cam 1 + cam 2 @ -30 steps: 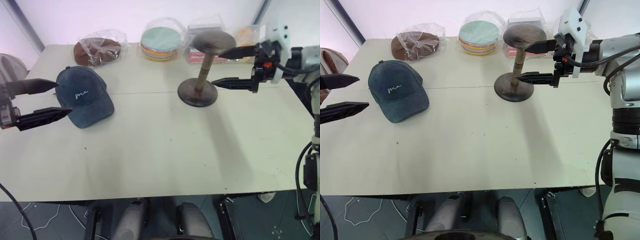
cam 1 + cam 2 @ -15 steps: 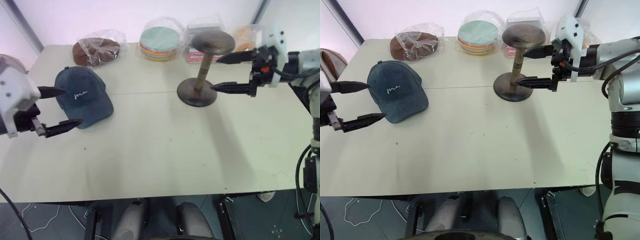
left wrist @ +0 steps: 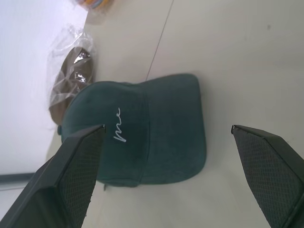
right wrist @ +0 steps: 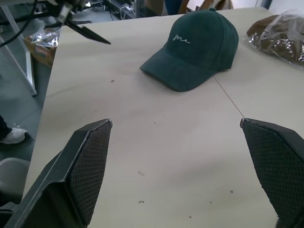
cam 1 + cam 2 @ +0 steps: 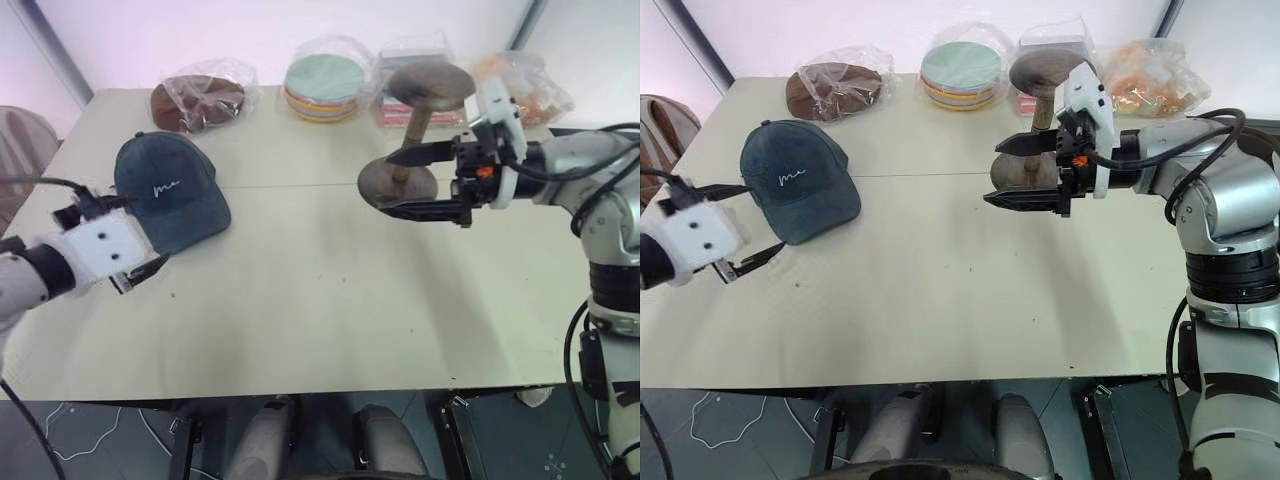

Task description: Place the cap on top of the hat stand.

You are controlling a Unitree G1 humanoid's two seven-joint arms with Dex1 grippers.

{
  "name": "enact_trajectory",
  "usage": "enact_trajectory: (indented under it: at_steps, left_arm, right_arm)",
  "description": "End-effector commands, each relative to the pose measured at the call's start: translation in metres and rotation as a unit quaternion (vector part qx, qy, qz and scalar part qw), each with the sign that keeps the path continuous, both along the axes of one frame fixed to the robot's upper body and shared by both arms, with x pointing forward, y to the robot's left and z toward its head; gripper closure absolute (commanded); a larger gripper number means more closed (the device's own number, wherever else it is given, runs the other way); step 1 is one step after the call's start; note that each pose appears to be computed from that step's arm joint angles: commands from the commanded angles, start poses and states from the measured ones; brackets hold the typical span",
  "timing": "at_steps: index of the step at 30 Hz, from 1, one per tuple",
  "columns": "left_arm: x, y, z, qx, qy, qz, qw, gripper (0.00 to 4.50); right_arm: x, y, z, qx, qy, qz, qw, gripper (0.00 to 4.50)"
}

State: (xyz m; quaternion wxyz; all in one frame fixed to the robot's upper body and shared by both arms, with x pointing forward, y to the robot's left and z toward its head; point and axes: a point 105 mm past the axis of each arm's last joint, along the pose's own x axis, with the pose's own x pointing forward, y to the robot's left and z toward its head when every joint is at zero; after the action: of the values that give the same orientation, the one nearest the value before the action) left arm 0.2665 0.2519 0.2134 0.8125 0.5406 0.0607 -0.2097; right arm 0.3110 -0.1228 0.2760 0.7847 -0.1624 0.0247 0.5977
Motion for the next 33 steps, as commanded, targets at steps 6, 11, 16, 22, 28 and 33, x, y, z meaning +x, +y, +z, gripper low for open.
enact_trajectory:
  at_steps: [6, 11, 16, 22, 28, 33]
  left_arm:
    - [0.014, 0.015, -0.031, 0.09, -0.04, 0.042, 0.994, 0.0]
    - [0.029, 0.001, -0.049, 0.081, -0.038, 0.043, 0.995, 0.0]
    - [0.044, -0.012, -0.062, 0.078, -0.044, 0.043, 0.995, 0.0]
    - [0.054, -0.01, -0.069, 0.089, -0.058, 0.071, 0.992, 0.0]
    - [0.062, -0.004, -0.082, 0.099, -0.058, 0.107, 0.988, 0.0]
    - [0.07, 0.004, -0.09, 0.103, -0.066, 0.131, 0.984, 0.0]
  right_arm:
    - [-0.008, 0.004, 0.015, 0.006, -0.025, 0.007, 1.0, 0.07]
    - [-0.008, 0.004, 0.016, 0.003, -0.028, 0.002, 1.0, 0.07]
    - [-0.009, 0.005, 0.019, 0.004, -0.033, -0.003, 0.999, 0.07]
    - [-0.008, 0.005, 0.02, 0.006, -0.036, -0.006, 0.999, 0.07]
    - [-0.007, 0.005, 0.02, 0.007, -0.038, -0.009, 0.999, 0.07]
    - [-0.007, 0.005, 0.02, 0.008, -0.039, -0.009, 0.999, 0.07]
